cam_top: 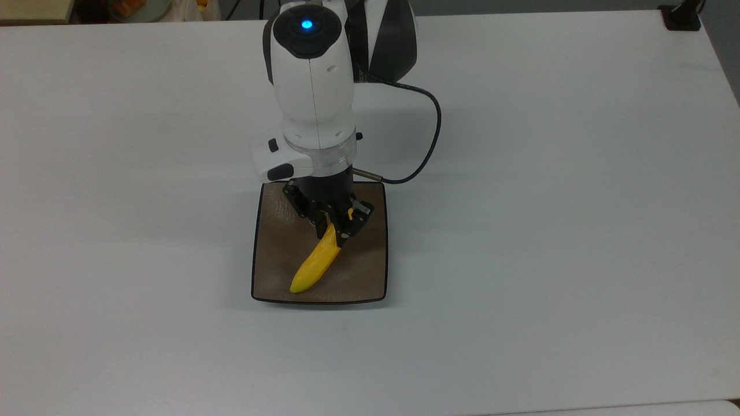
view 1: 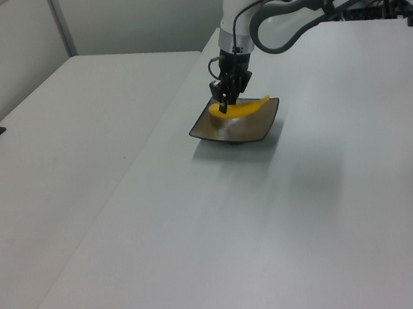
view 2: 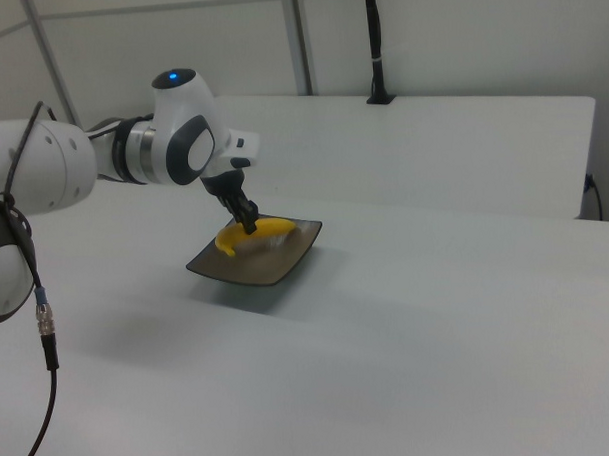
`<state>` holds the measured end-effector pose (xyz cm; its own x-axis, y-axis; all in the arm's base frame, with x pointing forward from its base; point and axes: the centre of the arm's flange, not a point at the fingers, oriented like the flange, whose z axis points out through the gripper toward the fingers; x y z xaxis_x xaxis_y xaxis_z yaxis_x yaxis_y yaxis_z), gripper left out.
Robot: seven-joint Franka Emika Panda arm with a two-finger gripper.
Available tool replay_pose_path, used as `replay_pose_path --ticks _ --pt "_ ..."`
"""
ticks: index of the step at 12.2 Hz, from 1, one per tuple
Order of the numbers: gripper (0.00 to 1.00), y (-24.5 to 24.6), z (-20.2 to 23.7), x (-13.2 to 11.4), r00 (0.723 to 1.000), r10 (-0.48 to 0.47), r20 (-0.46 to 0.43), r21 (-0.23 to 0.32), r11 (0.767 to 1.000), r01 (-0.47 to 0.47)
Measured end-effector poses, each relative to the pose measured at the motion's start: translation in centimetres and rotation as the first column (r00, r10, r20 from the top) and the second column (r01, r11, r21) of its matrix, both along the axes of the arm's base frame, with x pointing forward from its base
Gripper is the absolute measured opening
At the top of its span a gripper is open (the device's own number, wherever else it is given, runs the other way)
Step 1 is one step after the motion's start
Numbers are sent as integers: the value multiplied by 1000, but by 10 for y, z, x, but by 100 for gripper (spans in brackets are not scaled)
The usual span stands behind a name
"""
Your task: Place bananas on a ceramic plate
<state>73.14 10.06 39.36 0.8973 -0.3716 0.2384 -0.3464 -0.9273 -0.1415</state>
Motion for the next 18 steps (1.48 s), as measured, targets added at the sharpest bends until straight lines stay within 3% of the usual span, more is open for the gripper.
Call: replay_pose_path --ticks 4,7,9,10,12,14,18 --pt "37 -1 -8 1 1000 -2 2 0 1000 2" --pt "69 -4 -1 1 1000 -6 13 -2 1000 6" --pt "100 -12 49 -7 999 -17 48 -10 1000 17" --pt "100 -14 70 -14 999 -20 41 -16 1000 20" --pt "100 -17 131 -43 1000 -23 7 -32 999 24" --pt "100 -11 203 -96 999 -14 -39 -55 998 12" --pt "100 17 262 -185 985 76 -154 -76 993 -88"
